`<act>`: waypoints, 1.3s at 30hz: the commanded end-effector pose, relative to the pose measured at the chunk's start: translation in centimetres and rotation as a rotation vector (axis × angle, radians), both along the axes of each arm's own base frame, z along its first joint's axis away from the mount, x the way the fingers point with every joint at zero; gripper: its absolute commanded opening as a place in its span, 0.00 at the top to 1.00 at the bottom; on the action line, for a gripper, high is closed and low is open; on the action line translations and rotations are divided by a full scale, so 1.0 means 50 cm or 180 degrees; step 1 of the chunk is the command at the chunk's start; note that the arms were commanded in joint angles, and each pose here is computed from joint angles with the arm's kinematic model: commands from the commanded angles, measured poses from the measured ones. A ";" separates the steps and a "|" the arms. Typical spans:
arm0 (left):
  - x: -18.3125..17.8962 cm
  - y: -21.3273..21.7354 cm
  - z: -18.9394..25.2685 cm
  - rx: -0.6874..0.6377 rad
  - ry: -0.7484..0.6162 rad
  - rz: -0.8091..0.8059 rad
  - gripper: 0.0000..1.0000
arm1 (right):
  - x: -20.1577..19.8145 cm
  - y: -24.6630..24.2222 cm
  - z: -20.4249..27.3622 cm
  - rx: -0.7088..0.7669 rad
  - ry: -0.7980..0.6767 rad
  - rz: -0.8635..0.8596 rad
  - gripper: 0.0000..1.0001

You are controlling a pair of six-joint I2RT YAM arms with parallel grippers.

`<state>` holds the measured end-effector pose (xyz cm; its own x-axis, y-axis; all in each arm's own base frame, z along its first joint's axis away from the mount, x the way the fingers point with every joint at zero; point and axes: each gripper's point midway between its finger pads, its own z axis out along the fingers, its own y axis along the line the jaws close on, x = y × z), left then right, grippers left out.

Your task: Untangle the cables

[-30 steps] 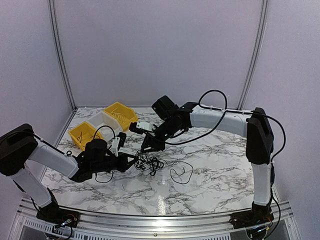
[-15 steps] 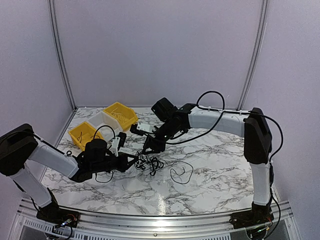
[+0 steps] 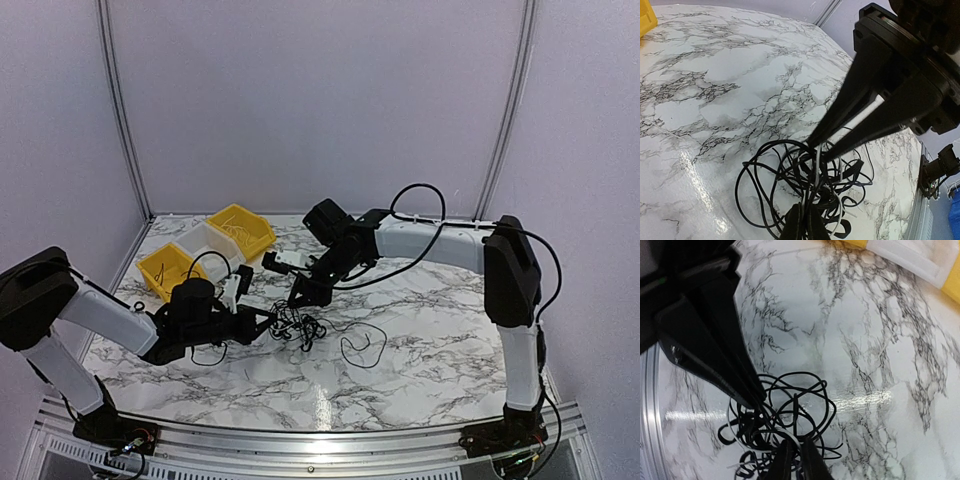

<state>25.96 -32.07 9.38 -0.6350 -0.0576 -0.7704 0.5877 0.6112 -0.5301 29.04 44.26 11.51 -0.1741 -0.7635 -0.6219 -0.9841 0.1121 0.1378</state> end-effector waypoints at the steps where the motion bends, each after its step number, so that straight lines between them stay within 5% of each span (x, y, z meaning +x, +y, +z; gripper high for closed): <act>1: 0.004 -0.005 0.000 -0.0008 -0.0082 0.0008 1.00 | 0.014 0.003 0.062 0.0161 -0.0072 -0.0043 0.98; 13: 0.018 0.007 -0.044 0.0157 0.0003 0.0168 1.00 | -0.002 -0.016 0.115 0.0248 -0.0154 -0.0044 1.00; 33: 0.002 0.031 -0.154 0.0543 0.0237 0.0164 1.00 | 0.119 -0.168 0.611 0.1436 -0.1456 -0.0809 1.00; 37: 0.003 0.033 -0.163 0.0532 0.0321 0.0221 1.00 | 0.084 -0.189 0.683 0.1734 -0.1526 -0.0693 1.00; 39: 0.003 0.026 -0.158 0.0479 0.0354 0.0213 0.90 | 0.068 -0.178 0.661 0.1748 -0.1339 -0.0583 1.00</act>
<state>29.33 -34.28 13.90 -0.4781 -0.2378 -0.8455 0.6456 0.5576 -0.5218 32.74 37.73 29.91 -0.1838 -0.5647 -0.8046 -0.9625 0.2695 0.0307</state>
